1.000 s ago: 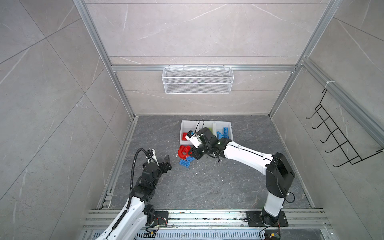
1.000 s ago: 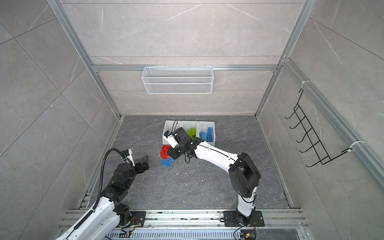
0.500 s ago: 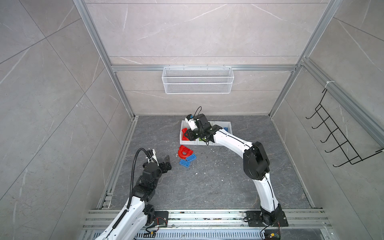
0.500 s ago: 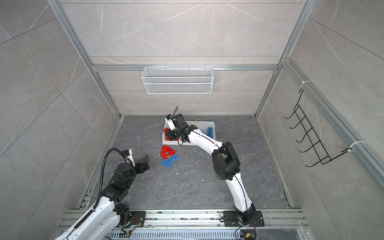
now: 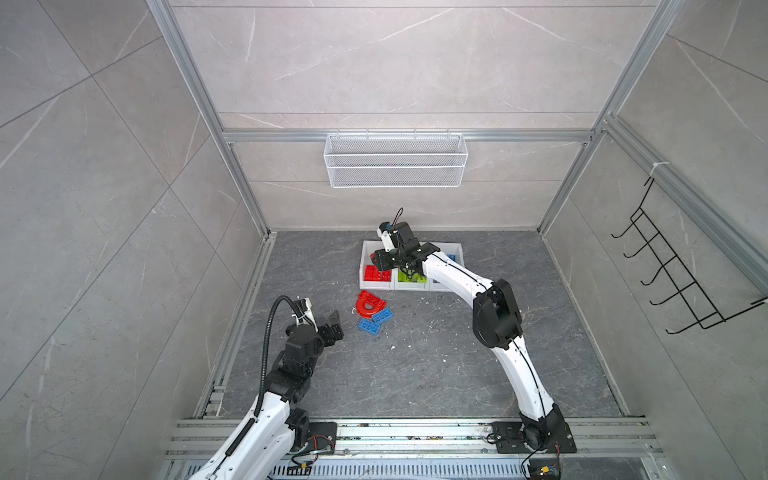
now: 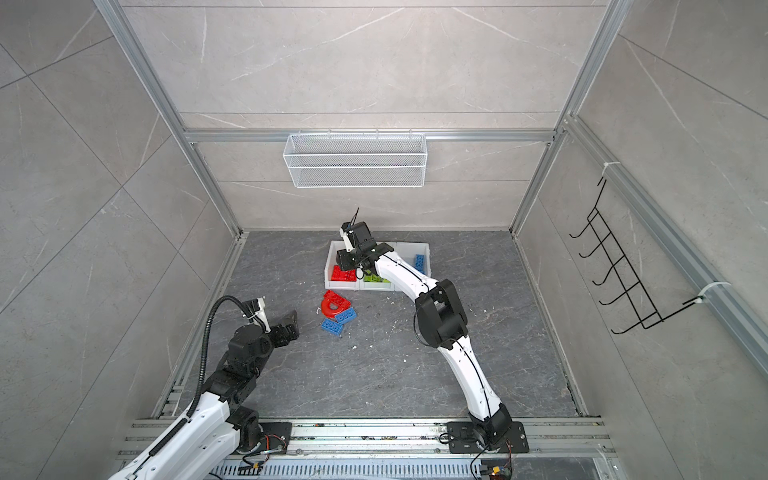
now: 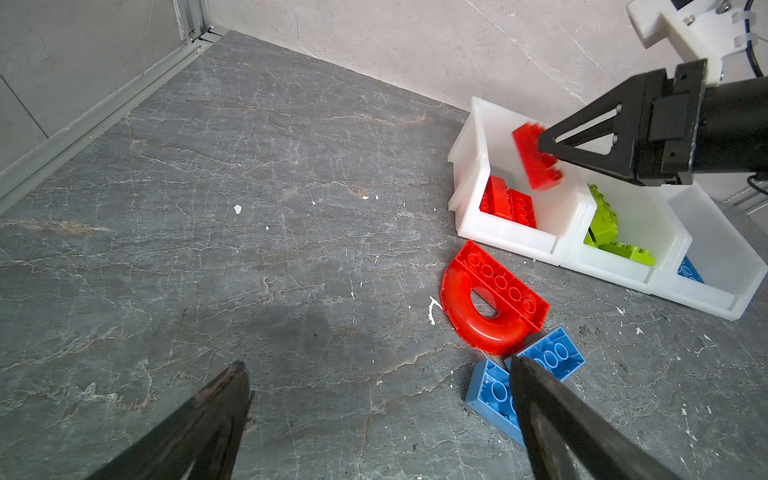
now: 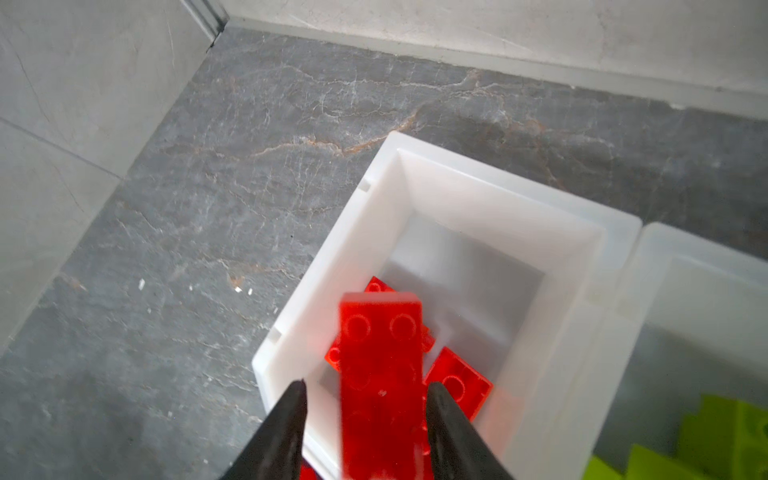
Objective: Sort the legos into containers by color
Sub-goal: 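Grasp the red brick with the right gripper and carry it to the red compartment, then release the red brick and move the right gripper over the blue bricks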
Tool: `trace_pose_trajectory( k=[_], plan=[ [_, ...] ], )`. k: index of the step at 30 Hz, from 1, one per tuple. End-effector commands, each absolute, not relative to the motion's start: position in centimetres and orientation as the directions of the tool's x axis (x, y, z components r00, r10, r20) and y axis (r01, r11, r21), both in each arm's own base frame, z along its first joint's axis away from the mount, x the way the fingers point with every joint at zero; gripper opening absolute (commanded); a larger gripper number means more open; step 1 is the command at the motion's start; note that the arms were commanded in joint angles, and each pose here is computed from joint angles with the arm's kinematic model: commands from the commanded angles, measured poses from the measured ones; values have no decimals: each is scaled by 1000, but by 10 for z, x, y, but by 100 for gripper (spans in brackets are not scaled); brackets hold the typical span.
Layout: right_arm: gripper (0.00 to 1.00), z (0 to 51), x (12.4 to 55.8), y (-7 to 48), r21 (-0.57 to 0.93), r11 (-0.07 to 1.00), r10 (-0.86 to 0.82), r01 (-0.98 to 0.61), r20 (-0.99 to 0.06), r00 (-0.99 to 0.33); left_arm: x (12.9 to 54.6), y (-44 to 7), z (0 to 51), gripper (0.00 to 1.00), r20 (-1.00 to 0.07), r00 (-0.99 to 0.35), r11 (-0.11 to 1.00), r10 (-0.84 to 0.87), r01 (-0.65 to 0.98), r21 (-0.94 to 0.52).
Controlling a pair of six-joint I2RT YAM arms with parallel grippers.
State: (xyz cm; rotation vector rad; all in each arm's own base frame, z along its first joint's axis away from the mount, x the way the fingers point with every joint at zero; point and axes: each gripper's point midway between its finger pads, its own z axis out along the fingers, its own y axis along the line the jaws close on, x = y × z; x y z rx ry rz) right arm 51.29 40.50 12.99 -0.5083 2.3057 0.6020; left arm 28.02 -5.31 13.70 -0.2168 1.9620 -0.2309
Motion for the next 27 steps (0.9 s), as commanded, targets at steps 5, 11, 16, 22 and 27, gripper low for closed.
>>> trace_pose_trajectory(
  k=[5,11,16,22,27],
  plan=[
    [63,163,490,396,275,824,-195,-495,-683,-704,284,-55,150,100,-899,-343,960,-273,-28,-280],
    [67,155,428,379,170,845,-286,-508,-659,-696,284,-55,150,100,-899,-343,959,-274,-28,-282],
    [70,127,388,367,135,863,-302,-487,-636,-710,285,-56,150,100,-897,-346,958,-275,-24,-285],
    [72,91,369,376,116,858,-341,-500,-599,-725,285,-55,149,100,-897,-348,959,-274,-28,-282],
    [72,69,368,381,97,857,-364,-505,-581,-728,284,-55,148,100,-897,-345,959,-275,-29,-283]
  ],
)
